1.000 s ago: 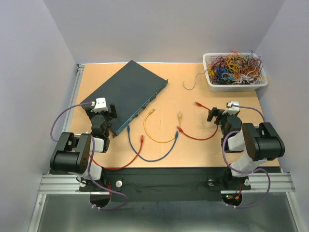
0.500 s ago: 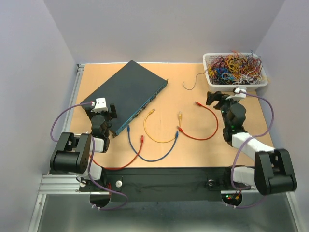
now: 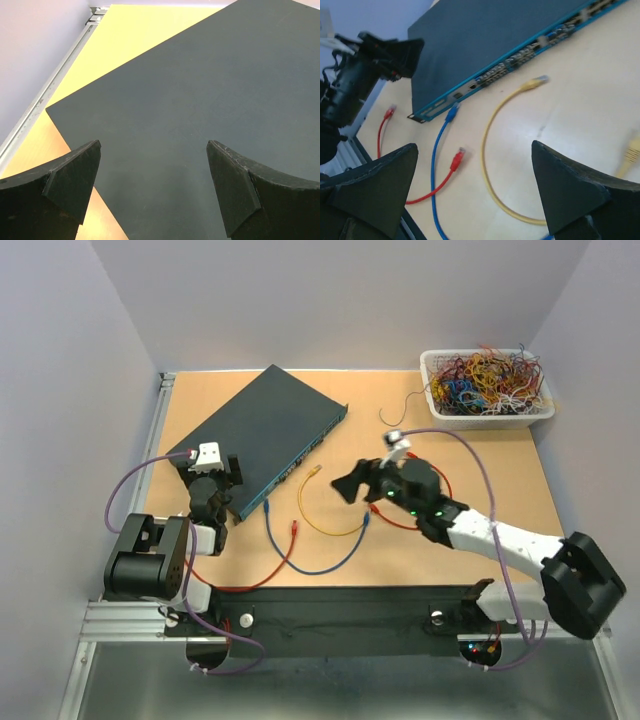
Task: Insert the plug into the switch port
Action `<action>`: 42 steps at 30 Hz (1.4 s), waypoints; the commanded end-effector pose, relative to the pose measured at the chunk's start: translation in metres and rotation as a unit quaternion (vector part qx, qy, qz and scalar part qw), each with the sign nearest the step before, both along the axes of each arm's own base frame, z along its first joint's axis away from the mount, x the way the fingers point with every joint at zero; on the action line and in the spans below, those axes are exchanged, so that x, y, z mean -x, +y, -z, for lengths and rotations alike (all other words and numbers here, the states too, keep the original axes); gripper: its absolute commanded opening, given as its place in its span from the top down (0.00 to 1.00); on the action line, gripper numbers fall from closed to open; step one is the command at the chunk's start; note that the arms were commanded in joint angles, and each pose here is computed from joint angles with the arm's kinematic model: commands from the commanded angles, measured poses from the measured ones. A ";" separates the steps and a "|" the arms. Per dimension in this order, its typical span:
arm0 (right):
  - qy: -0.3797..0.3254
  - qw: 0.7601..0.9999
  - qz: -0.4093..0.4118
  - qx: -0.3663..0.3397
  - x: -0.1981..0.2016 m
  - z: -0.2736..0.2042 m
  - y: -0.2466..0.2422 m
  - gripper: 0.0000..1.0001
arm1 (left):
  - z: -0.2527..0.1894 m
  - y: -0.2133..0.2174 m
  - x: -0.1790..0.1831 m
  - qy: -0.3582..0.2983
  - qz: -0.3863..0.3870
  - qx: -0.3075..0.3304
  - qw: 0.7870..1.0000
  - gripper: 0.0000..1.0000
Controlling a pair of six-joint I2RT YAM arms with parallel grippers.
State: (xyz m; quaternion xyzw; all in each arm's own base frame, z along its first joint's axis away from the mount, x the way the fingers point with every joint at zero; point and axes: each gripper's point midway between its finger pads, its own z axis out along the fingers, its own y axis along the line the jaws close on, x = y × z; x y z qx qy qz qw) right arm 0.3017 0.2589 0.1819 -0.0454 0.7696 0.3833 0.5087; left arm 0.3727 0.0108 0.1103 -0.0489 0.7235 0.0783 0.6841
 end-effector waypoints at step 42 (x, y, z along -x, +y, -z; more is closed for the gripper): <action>0.006 0.951 -0.128 0.280 0.024 0.129 0.244 0.40 | -0.067 0.003 -0.004 -0.136 -0.006 0.015 0.991 0.01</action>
